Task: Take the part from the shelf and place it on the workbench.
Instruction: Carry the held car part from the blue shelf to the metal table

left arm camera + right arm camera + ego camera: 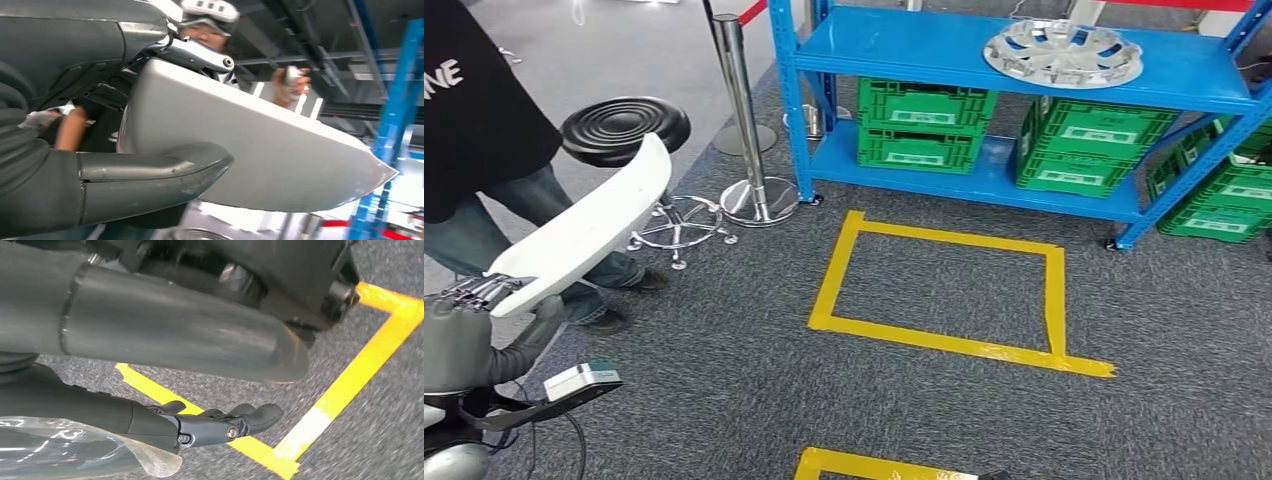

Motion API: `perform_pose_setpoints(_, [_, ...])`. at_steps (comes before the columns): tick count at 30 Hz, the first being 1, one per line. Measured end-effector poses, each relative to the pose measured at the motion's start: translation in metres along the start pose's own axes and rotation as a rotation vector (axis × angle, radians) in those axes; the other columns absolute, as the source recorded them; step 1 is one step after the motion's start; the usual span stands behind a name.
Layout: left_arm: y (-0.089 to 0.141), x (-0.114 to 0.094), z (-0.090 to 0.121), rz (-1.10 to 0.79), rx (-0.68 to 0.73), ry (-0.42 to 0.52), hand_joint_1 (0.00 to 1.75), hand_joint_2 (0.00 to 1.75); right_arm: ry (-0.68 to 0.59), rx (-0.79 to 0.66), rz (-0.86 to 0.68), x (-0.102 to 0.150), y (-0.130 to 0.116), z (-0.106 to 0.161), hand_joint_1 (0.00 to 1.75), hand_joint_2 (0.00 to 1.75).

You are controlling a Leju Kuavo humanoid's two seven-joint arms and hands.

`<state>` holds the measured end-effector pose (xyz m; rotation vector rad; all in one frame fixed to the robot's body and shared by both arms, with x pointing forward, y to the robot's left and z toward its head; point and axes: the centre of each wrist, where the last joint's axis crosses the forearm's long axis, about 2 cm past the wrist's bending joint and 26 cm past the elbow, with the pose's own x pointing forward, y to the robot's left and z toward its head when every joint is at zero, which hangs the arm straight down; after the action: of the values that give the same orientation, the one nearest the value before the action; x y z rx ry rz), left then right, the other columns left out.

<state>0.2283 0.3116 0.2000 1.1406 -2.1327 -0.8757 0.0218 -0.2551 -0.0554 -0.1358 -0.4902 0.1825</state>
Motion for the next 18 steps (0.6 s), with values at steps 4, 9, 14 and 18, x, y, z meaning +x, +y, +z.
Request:
perform_pose_setpoints(4, [0.0014, 0.0013, -0.0016, -0.001, 0.029, 0.002, 1.75, 1.75, -0.006, 0.010, -0.003, 0.0007, 0.0010, 0.0011, 0.00, 0.00])
perform_pose_setpoints(9, [0.0000, 0.0037, -0.0016, 0.001, 0.036, 0.008, 1.75, 1.75, 0.003, 0.013, -0.003, -0.0026, 0.0011, 0.0025, 0.00, 0.00])
perform_pose_setpoints(14, [0.0004, 0.0032, -0.0011, 0.000, 0.044, 0.021, 1.75, 1.75, 0.000, 0.012, 0.000, -0.0028, 0.0004, 0.0025, 0.00, 0.00])
perform_pose_setpoints(18, [0.0006, 0.0026, 0.0009, -0.002, 0.045, 0.026, 1.75, 1.75, 0.000, 0.014, 0.002, -0.0036, 0.0007, 0.0029, 0.00, 0.00])
